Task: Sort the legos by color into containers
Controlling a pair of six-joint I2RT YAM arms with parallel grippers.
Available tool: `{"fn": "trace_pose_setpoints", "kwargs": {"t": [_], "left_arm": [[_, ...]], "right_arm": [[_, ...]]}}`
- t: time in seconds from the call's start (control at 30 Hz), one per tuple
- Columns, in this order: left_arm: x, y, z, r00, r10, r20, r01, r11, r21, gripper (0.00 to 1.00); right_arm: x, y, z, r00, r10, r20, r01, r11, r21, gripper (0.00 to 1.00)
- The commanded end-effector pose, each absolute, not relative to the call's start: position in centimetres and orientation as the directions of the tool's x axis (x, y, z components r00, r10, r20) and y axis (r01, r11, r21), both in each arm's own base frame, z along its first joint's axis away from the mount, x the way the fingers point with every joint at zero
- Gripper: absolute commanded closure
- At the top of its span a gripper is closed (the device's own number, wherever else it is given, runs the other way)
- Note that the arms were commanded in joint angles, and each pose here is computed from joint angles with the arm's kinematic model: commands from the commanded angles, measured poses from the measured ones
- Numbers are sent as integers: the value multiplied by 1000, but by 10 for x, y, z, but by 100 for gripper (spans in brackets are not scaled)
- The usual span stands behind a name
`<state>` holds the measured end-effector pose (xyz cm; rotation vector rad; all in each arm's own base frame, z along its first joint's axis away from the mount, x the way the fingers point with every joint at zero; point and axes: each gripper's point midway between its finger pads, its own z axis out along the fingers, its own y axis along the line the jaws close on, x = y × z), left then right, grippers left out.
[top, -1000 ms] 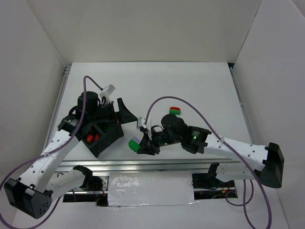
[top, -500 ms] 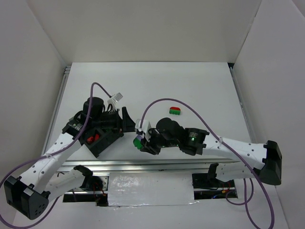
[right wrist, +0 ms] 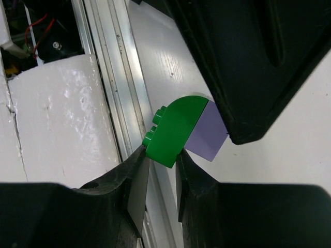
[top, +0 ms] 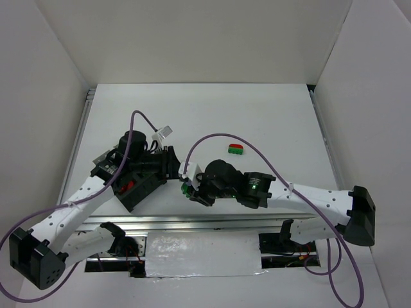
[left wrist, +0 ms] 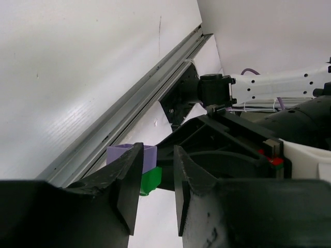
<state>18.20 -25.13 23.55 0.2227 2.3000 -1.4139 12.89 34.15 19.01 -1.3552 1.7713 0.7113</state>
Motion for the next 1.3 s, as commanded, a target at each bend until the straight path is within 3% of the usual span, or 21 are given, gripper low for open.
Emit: {"fn": "trace_pose_setpoints", "kwargs": {"t": [0.0,0.07,0.13,0.27,0.4,0.53,0.63,0.9,0.97,1.0,1.07,1.1,1.13,1.2,1.23,1.27], "left_arm": [[172,-262,239,-899,-39,-436,385,403,-830,59],[172,-263,235,-902,-35,-430,380,409,-830,63],[174,-262,230,-902,-31,-430,378,425,-823,62],[176,-261,225,-903,-29,-428,372,445,-815,37],[177,-259,224,-900,-31,-436,374,459,-806,30],[183,-256,225,-887,-38,-460,383,496,-779,18],[184,-257,230,-878,-45,-476,399,478,-782,18],[163,-267,260,-860,-18,-511,483,300,-823,38],[161,-268,266,-852,-17,-524,499,278,-821,48],[159,-268,270,-846,-17,-533,510,262,-819,61],[157,-267,273,-843,-15,-538,518,253,-817,69],[157,-267,274,-841,-14,-541,521,250,-816,83],[157,-267,274,-840,-13,-542,522,252,-815,89],[158,-266,274,-837,-16,-547,525,260,-810,100],[159,-266,272,-837,-20,-547,522,269,-809,100],[160,-265,272,-833,-22,-553,525,282,-803,100]], "right_arm": [[139,361,230,-49,-442,-896,-958,276,-83,100],[139,362,231,-43,-442,-896,-955,282,-93,100],[138,363,232,-37,-443,-896,-954,281,-100,100],[136,363,237,-24,-432,-901,-954,279,-108,100],[136,360,238,-23,-424,-905,-951,290,-112,100],[132,357,242,-20,-411,-912,-952,286,-108,100],[134,353,244,-16,-395,-919,-947,300,-113,100],[148,348,254,24,-335,-942,-913,377,-158,100],[149,350,254,26,-331,-943,-912,379,-158,100],[151,351,254,25,-334,-942,-908,387,-161,100],[155,352,252,23,-340,-940,-901,401,-167,100],[158,351,252,22,-340,-940,-893,416,-171,100],[160,351,252,23,-336,-942,-889,425,-173,100],[163,349,254,26,-328,-944,-876,447,-179,100],[165,349,254,23,-317,-948,-872,458,-174,100],[166,348,257,24,-305,-952,-867,468,-171,94]]}}
